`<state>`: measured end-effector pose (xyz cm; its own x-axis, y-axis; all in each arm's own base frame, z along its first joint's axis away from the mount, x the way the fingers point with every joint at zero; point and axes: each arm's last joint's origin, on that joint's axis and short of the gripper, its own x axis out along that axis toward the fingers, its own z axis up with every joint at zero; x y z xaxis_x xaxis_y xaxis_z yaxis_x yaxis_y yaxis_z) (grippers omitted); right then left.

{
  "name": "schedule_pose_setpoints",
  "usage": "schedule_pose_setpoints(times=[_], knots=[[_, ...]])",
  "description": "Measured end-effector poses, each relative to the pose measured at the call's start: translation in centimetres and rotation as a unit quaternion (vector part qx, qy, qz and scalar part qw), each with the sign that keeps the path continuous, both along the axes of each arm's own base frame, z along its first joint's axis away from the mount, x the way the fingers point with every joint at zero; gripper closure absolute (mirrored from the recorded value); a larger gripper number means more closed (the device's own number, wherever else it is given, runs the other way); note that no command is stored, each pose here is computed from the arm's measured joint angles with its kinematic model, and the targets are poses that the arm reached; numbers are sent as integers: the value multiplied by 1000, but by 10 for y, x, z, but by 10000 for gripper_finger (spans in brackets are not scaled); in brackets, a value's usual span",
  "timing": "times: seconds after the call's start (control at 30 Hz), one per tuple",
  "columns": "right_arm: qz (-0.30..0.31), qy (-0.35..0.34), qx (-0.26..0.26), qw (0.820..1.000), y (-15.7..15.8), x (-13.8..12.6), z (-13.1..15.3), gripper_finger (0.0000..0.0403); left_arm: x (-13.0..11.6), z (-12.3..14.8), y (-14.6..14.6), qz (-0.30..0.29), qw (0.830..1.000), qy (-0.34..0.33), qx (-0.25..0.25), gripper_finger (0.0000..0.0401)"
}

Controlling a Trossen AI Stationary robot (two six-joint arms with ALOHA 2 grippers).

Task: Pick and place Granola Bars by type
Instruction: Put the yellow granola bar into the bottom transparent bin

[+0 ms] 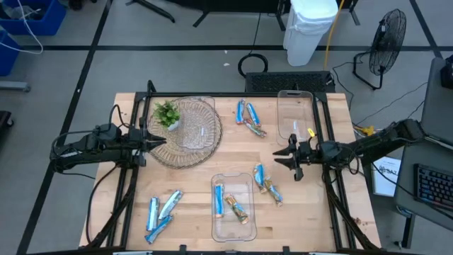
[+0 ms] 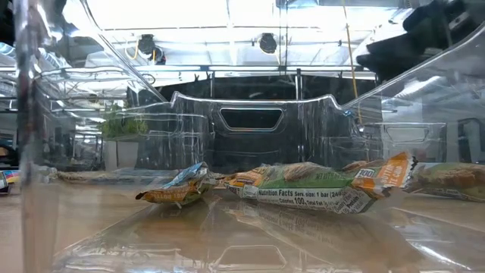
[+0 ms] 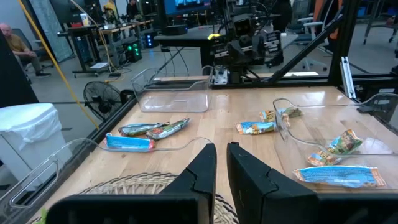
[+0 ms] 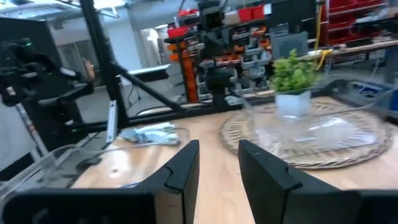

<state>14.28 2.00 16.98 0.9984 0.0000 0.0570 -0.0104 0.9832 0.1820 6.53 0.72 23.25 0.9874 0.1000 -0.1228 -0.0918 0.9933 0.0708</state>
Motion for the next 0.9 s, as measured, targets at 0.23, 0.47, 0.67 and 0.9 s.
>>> schedule_pose_setpoints(times=[0.23, 0.47, 0.67, 0.9], knots=[[-40, 145, 77, 986, -18, -7, -24, 300, 0, 0, 0, 0, 1000, 0, 0, 354], [-21, 263, 143, 954, -11, -2, -12, 304, 0, 0, 0, -1, 1000, 0, 0, 354], [43, 247, 182, 951, 4, 2, 5, 317, 0, 0, 0, 0, 1000, 0, 0, 354], [122, 129, 129, 976, 34, 4, 34, 342, 0, 0, 0, 0, 1000, 0, 0, 354]])
